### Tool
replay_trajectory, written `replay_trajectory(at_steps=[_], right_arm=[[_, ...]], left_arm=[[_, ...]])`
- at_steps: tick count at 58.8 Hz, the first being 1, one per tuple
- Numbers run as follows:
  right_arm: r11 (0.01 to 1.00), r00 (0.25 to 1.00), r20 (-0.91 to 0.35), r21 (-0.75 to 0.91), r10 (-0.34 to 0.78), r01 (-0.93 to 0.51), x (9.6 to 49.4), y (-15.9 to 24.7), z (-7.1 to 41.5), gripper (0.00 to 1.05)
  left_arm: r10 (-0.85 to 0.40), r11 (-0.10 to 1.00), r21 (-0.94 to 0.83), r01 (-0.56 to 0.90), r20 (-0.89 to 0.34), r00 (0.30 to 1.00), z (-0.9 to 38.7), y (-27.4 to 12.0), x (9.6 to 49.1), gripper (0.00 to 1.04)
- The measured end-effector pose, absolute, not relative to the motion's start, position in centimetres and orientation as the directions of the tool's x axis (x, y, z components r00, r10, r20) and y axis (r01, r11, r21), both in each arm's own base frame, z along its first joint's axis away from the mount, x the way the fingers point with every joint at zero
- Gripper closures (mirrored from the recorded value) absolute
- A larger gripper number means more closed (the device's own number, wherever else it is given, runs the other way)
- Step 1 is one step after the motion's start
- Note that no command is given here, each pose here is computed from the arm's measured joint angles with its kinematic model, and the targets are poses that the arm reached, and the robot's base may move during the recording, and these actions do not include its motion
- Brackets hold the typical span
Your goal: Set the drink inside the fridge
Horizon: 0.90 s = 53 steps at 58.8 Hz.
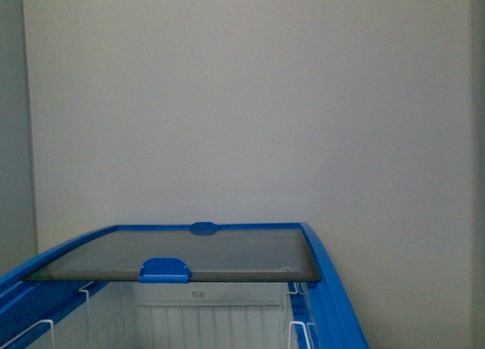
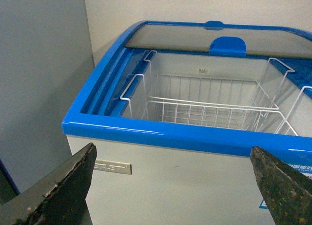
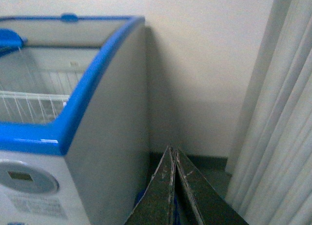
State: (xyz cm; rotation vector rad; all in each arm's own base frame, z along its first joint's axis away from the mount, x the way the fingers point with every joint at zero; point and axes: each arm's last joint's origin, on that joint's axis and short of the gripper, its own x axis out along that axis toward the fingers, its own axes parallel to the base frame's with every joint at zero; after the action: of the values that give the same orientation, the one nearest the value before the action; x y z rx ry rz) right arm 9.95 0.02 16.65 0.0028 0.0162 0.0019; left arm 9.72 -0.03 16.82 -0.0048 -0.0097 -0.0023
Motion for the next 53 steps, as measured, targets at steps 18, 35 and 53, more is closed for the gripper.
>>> replay_trajectory(at_steps=[18, 35, 53], right_arm=[[1.0, 1.0, 0.013, 0.003, 0.001, -0.001, 9.7, 0.01, 16.86, 1.02], [1.0, 1.0, 0.013, 0.002, 0.001, -0.001, 9.7, 0.01, 16.86, 0.57], [1.0, 1.0, 0.013, 0.002, 0.001, -0.001, 9.7, 0.01, 16.86, 0.07]], left_arm=[[-0.003, 1.0, -0.004, 0.003, 0.01, 1.0, 16.82, -0.03, 9.72, 0.08], [-0.003, 1.0, -0.004, 0.003, 0.009, 1.0, 16.8, -0.03, 9.72, 0.08], [-0.003, 1.0, -0.004, 0.003, 0.01, 1.0, 16.82, -0.03, 9.72, 0.08]])
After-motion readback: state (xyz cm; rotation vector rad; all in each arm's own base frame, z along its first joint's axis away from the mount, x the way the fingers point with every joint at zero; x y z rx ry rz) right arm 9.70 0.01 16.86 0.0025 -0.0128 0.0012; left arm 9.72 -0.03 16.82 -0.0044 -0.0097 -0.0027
